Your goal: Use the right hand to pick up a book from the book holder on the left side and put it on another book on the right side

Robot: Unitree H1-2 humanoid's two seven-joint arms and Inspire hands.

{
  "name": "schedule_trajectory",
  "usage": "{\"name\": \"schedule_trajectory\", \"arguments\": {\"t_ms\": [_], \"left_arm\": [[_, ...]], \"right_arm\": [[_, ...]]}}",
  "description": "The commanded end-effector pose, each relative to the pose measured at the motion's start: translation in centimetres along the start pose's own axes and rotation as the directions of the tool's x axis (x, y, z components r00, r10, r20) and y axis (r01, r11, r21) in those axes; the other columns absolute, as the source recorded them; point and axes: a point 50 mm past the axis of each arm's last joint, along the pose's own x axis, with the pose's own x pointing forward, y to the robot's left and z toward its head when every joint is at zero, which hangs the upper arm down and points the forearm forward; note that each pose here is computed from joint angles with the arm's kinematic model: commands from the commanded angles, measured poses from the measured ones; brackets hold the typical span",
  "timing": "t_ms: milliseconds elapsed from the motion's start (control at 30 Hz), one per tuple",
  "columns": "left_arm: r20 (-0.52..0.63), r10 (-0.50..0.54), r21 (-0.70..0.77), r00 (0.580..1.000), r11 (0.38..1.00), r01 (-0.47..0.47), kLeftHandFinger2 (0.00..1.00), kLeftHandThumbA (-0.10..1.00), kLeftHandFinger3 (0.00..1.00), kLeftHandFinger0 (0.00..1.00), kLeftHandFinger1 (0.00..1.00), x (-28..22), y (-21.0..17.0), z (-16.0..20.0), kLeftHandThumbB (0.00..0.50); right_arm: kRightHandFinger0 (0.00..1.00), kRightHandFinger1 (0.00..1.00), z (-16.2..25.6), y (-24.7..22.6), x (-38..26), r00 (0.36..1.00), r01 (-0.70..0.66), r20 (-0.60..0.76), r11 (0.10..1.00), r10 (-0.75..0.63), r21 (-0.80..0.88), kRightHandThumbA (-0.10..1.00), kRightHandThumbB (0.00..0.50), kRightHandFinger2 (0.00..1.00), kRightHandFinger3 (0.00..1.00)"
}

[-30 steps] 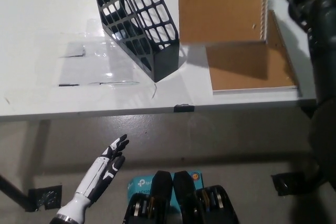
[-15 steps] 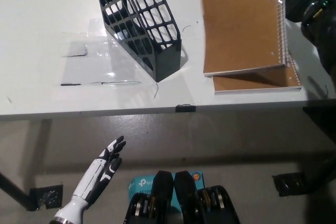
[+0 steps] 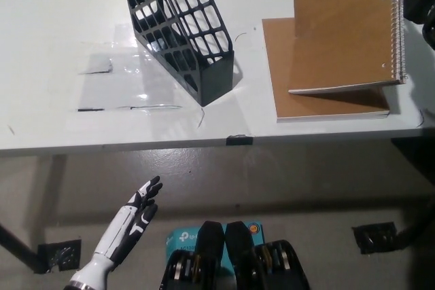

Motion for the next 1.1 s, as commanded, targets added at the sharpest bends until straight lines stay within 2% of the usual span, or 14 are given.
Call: {"name": "schedule_trajectory", "arguments": {"t_ms": [0, 133, 233, 333, 467, 633, 700, 733, 833, 900, 933, 1000, 1033, 1067], "left_arm": [[0.018, 0.037, 0.015, 0.999, 0.999, -0.037, 1.00, 1.00, 1.00, 1.00, 1.00, 0.0, 0.5, 0.6, 0.295], [0.027, 0.039, 0.015, 0.999, 0.999, -0.039, 1.00, 1.00, 1.00, 0.99, 1.00, 0.1, 0.6, 0.6, 0.264], [0.029, 0.036, 0.010, 0.999, 0.999, -0.036, 1.00, 1.00, 1.00, 0.98, 1.00, 0.2, 0.6, 0.7, 0.262], [0.031, 0.035, 0.012, 0.999, 0.999, -0.036, 1.00, 1.00, 1.00, 0.98, 1.00, 0.3, 0.7, 0.7, 0.269], [0.030, 0.037, 0.009, 0.999, 0.999, -0.037, 1.00, 1.00, 1.00, 0.98, 1.00, 0.5, 0.8, 0.8, 0.267], [0.039, 0.040, 0.022, 0.998, 0.999, -0.041, 1.00, 1.00, 1.00, 0.96, 1.00, 0.5, 1.0, 0.8, 0.258], [0.040, 0.041, 0.023, 0.998, 0.999, -0.042, 1.00, 1.00, 1.00, 0.96, 1.00, 0.6, 1.0, 0.8, 0.265], [0.040, 0.042, 0.027, 0.998, 0.999, -0.043, 1.00, 1.00, 1.00, 0.96, 1.00, 0.6, 1.1, 0.9, 0.265], [0.037, 0.045, 0.024, 0.998, 0.999, -0.046, 1.00, 1.00, 1.00, 0.93, 1.00, 0.6, 1.1, 1.0, 0.258], [0.040, 0.046, 0.023, 0.998, 0.999, -0.047, 1.00, 1.00, 1.00, 0.92, 1.00, 0.6, 1.0, 1.0, 0.248], [0.038, 0.045, 0.019, 0.998, 0.999, -0.046, 1.00, 1.00, 1.00, 0.92, 1.00, 0.6, 1.0, 0.9, 0.247], [0.039, 0.043, 0.020, 0.998, 0.999, -0.043, 1.00, 1.00, 1.00, 0.92, 1.00, 0.5, 0.8, 0.8, 0.245], [0.040, 0.042, 0.025, 0.998, 0.999, -0.043, 1.00, 1.00, 1.00, 0.92, 1.00, 0.4, 0.8, 0.8, 0.245], [0.039, 0.041, 0.028, 0.998, 0.999, -0.042, 1.00, 1.00, 1.00, 0.92, 1.00, 0.4, 0.8, 0.8, 0.249]], "right_arm": [[0.00, 0.14, 5.2, 3.2, -0.6, 0.981, -0.119, 0.146, 0.991, 0.126, -0.057, -0.10, 0.094, 0.83, 1.00], [0.00, 0.16, 4.0, 3.0, -0.4, 0.986, -0.128, 0.099, 0.989, 0.135, -0.080, -0.10, 0.078, 0.86, 1.00], [0.00, 0.18, 2.8, 2.5, -0.2, 0.988, -0.116, 0.082, 0.982, 0.129, -0.152, -0.10, 0.066, 0.89, 1.00], [0.00, 0.14, 1.5, 2.0, -0.1, 0.990, -0.104, 0.067, 0.972, 0.121, -0.210, -0.10, 0.061, 0.86, 1.00], [0.00, 0.25, 0.6, 1.5, 0.0, 0.994, -0.091, 0.037, 0.950, 0.107, -0.298, -0.10, 0.069, 0.98, 1.00], [0.00, 0.25, -0.4, 0.5, 0.1, 0.995, -0.069, 0.039, 0.943, 0.087, -0.326, -0.10, 0.083, 0.96, 1.00], [0.00, 0.26, -0.5, 0.2, 0.1, 0.996, -0.066, 0.038, 0.943, 0.083, -0.327, -0.10, 0.086, 0.94, 0.89], [0.00, 0.28, -0.4, 0.2, 0.1, 0.996, -0.060, 0.036, 0.942, 0.076, -0.331, -0.10, 0.079, 0.94, 1.00], [0.00, 0.32, 0.0, 0.0, 0.0, 0.996, -0.057, 0.041, 0.943, 0.075, -0.327, -0.10, 0.065, 0.94, 1.00], [0.00, 0.29, 0.3, 0.0, 0.0, 0.996, -0.056, 0.046, 0.945, 0.075, -0.322, -0.10, 0.067, 0.94, 1.00], [0.00, 0.32, 0.5, -0.1, 0.0, 0.997, -0.049, 0.046, 0.944, 0.068, -0.326, -0.10, 0.065, 1.00, 1.00], [0.00, 0.33, 0.8, -0.2, -0.1, 0.996, -0.039, 0.061, 0.939, 0.064, -0.341, -0.10, 0.076, 1.00, 1.00], [0.00, 0.35, 0.9, -0.2, -0.1, 0.996, -0.025, 0.076, 0.942, 0.053, -0.335, -0.10, 0.102, 1.00, 1.00], [0.06, 0.41, 1.1, -0.1, 0.0, 0.994, 0.011, 0.104, 0.935, 0.028, -0.354, -0.10, 0.205, 0.96, 1.00]]}}
